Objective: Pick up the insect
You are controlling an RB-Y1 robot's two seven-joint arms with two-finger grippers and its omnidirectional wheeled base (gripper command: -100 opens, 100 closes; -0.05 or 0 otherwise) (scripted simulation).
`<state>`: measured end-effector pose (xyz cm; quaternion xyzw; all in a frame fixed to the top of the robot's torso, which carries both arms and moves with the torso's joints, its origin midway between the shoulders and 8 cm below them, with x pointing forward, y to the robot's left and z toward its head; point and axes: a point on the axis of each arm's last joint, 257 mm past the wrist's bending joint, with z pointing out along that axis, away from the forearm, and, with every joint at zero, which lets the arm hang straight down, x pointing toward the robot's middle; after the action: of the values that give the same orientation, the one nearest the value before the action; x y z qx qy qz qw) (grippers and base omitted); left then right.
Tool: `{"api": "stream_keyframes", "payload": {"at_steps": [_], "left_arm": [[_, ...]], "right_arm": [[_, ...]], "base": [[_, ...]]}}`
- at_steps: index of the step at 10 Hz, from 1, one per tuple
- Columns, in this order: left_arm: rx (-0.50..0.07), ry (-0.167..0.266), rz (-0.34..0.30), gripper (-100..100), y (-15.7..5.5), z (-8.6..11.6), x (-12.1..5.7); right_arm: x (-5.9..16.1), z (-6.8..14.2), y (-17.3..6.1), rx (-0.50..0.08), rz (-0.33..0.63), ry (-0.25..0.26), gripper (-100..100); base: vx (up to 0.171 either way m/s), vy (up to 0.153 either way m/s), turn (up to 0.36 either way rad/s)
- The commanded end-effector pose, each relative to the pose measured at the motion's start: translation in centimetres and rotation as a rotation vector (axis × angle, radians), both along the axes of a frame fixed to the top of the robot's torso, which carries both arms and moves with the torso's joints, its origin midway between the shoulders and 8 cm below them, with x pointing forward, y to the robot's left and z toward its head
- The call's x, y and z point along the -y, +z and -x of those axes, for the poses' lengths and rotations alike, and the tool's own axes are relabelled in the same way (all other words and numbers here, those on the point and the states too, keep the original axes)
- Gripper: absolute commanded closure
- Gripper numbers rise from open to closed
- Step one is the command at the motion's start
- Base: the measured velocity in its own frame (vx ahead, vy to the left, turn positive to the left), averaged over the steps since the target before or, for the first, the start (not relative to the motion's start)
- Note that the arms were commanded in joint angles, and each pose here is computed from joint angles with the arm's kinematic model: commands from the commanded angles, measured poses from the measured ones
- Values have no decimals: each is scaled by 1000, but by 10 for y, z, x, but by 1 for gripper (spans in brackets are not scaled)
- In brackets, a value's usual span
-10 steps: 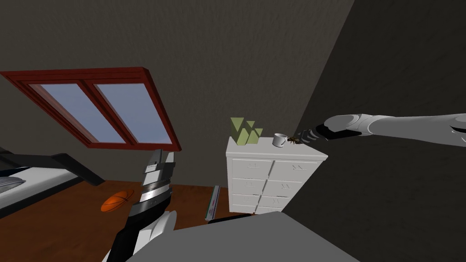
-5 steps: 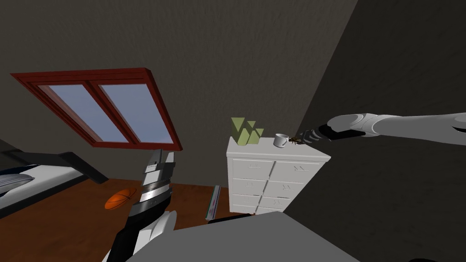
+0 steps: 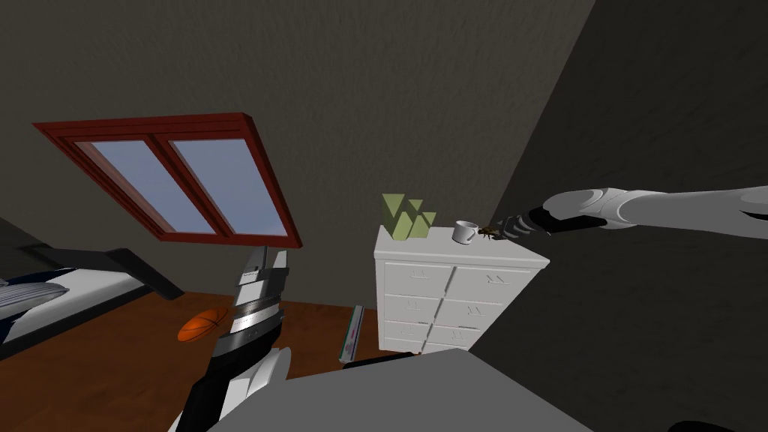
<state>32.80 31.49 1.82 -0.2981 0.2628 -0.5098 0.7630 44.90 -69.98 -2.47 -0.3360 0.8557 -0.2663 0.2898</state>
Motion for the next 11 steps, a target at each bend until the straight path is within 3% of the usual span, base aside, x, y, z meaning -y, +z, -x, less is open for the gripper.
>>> {"api": "stream_keyframes", "payload": {"at_steps": [1, 3, 4, 5, 9, 10, 11], "left_arm": [[0, 0, 0, 0, 0, 0, 0], [0, 0, 0, 0, 0, 0, 0], [0, 0, 0, 0, 0, 0, 0], [0, 0, 0, 0, 0, 0, 0], [0, 0, 0, 0, 0, 0, 0], [0, 0, 0, 0, 0, 0, 0], [0, 0, 0, 0, 0, 0, 0]], "right_arm": [[0, -3, 9, 31, -5, -1, -100], [10, 12, -3, -8, 6, -23, -100], [7, 8, -1, 3, 3, -16, -100], [8, 9, -2, 1, 4, -17, 100], [8, 9, -2, 1, 7, -16, 100], [9, 9, -2, 1, 7, -16, 0], [7, 11, -9, -27, 6, -15, 100]], "base": [[2, 1, 41], [2, -1, 16], [0, 0, 0], [0, 0, 0], [0, 0, 0], [0, 0, 0], [-2, 0, -46]]}}
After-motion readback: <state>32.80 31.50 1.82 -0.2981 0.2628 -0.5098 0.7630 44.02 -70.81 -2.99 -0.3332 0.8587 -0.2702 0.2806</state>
